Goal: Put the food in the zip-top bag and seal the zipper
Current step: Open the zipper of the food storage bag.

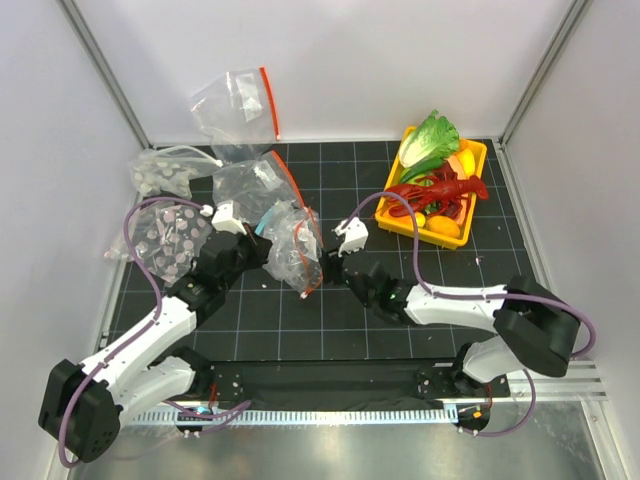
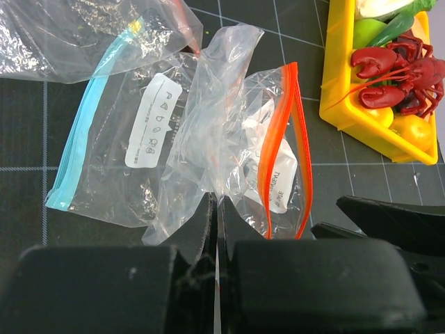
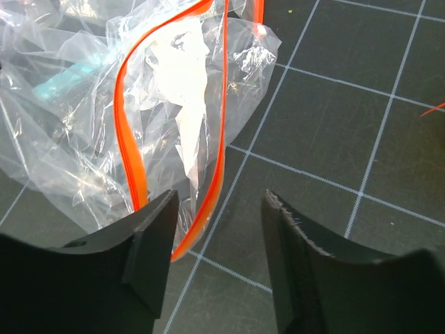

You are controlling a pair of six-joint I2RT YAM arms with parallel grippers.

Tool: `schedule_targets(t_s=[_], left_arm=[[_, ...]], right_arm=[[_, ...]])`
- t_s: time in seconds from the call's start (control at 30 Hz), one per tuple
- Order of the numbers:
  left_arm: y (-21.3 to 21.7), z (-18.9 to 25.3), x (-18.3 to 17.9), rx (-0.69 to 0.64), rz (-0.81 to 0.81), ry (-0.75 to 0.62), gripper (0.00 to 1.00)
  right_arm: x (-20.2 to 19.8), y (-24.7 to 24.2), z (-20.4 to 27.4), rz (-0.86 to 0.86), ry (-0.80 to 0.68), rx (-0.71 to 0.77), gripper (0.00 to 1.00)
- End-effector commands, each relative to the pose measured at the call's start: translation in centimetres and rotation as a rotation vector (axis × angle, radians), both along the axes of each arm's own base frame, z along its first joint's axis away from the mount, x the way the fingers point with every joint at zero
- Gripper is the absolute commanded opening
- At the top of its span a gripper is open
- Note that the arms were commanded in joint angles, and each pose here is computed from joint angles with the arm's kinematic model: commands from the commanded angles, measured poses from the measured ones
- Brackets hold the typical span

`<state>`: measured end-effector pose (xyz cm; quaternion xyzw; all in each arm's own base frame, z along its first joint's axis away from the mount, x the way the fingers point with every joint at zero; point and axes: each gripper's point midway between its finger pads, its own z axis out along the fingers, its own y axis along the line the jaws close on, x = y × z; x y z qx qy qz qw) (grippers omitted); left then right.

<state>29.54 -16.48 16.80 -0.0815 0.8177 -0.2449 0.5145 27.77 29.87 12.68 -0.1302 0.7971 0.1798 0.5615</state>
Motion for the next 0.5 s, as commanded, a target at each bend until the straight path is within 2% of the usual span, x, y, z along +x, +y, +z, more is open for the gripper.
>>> schedule_targets(t_s=[0.0,0.1,0.33,0.47], left_arm=[[0.0,1.9,0.7,-0.026,0.013,-0.049,0.00],[0.3,1.9,0.7,-0.024,0.029,-0.056,0.00],[0.6,1.6,0.7,-0.014,0.039,-0.053,0.00],[0.6,1.3,0.9,-0.008,0.046,-0.048,0.00]], right_arm=[[1.8,0.8,1.8,-0.063,-0.006,0.071,0.56],[2.1,1.7,1.2,-0.027,0.036,0.094,0.51],[4.0,1.9,-0.7,0.014,0.173,0.207,0.49],[3.8,2.2,-0.9,0.077,0.212,0.276,0.39]])
